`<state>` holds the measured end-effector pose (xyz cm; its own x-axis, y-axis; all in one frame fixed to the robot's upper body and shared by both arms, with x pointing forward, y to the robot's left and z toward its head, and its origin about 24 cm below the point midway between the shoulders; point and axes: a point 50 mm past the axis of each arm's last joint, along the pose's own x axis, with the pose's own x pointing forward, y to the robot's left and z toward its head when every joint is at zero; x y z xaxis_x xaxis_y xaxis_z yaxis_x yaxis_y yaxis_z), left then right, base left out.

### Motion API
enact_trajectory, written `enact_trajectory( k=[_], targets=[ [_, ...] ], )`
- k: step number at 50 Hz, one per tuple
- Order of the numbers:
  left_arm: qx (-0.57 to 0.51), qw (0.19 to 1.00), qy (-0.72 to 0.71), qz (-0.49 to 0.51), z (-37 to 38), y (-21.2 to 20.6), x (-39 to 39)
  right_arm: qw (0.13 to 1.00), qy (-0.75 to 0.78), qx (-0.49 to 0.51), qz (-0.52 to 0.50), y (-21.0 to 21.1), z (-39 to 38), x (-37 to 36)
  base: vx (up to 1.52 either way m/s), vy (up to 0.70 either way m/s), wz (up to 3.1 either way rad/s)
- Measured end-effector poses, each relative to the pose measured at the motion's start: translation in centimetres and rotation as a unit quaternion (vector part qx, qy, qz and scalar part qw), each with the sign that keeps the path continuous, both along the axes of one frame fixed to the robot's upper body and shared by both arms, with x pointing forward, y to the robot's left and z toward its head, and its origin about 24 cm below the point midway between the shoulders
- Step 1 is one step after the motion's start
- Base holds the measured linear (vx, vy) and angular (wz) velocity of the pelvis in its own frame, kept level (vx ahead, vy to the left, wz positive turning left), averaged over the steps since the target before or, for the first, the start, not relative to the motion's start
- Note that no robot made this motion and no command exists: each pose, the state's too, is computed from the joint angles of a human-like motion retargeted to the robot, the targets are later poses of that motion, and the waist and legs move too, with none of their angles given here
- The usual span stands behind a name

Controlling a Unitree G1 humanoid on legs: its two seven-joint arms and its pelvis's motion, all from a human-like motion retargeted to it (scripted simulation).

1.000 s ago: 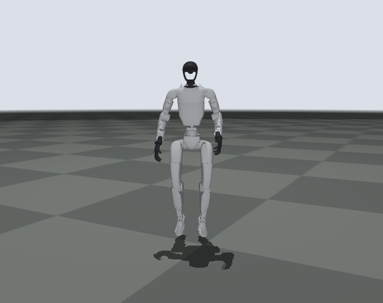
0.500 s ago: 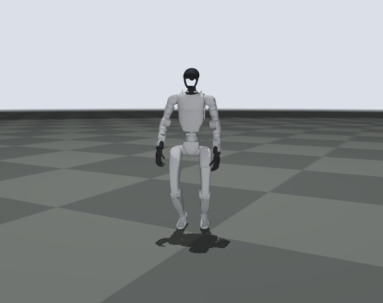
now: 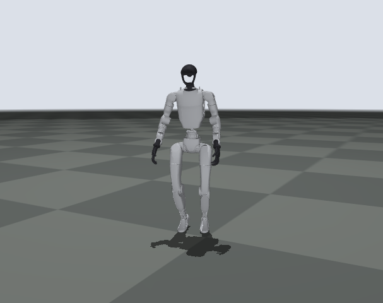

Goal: Sport exercise

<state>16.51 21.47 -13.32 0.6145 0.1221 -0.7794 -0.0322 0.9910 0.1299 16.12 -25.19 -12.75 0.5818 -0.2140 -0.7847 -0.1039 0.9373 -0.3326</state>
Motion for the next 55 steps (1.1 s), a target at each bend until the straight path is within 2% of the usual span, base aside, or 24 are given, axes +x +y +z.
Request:
enact_trajectory(
  k=[5,10,15,20,23,27,32,36,41,50,55],
  targets=[
    [0.041,0.996,0.059,-0.058,-0.8,-0.1,-0.3,0.998,0.007,-0.03,0.057,0.8,0.6,2.6,-0.03,-0.02,-0.21],
    [-0.005,0.986,0.153,-0.062,-3.3,-1.7,-6.3,0.998,0.053,0.019,0.025,2.0,-1.3,-0.7,0.04,-0.03,-0.21],
    [-0.04,0.982,0.179,-0.046,-3.7,-1.8,-9.0,0.997,0.061,0.04,0.014,2.2,-1.8,-2.0,0.01,-0.01,-0.04],
    [-0.021,0.984,0.165,-0.055,-3.5,-1.2,-8.8,0.999,0.028,0.033,0.033,1.9,-1.0,-0.8,-0.04,0.0,-0.12],
    [0.008,0.988,0.133,-0.074,-2.8,-0.8,-6.0,0.998,0.002,0.0,0.063,1.7,0.1,1.6,-0.08,-0.01,-0.24],
    [0.021,0.995,0.072,-0.073,-1.7,-1.1,-2.5,1.0,-0.02,-0.002,0.016,1.4,0.5,2.3,-0.03,0.0,-0.06],
    [0.002,0.999,0.037,-0.026,-1.4,-1.8,-2.8,0.998,-0.019,0.024,-0.055,1.2,-0.4,-0.1,0.0,0.0,0.0],
    [0.002,1.0,0.01,-0.007,-0.8,-1.2,-2.1,0.997,-0.029,0.021,-0.067,0.7,-0.1,-0.1,0.0,0.0,0.0],
    [0.018,0.999,0.002,-0.029,-0.3,-0.7,-1.3,0.998,-0.043,0.015,-0.036,0.5,0.6,1.2,-0.06,-0.01,-0.03],
    [0.026,0.995,0.056,-0.081,-0.8,-1.2,-0.4,0.996,-0.024,-0.023,0.081,2.0,1.6,4.8,-0.11,-0.01,-0.1],
    [0.019,0.989,0.098,-0.105,-1.8,-1.5,-2.1,0.997,0.005,-0.023,0.078,2.0,0.9,3.9,-0.01,-0.01,-0.01]
  ],
)
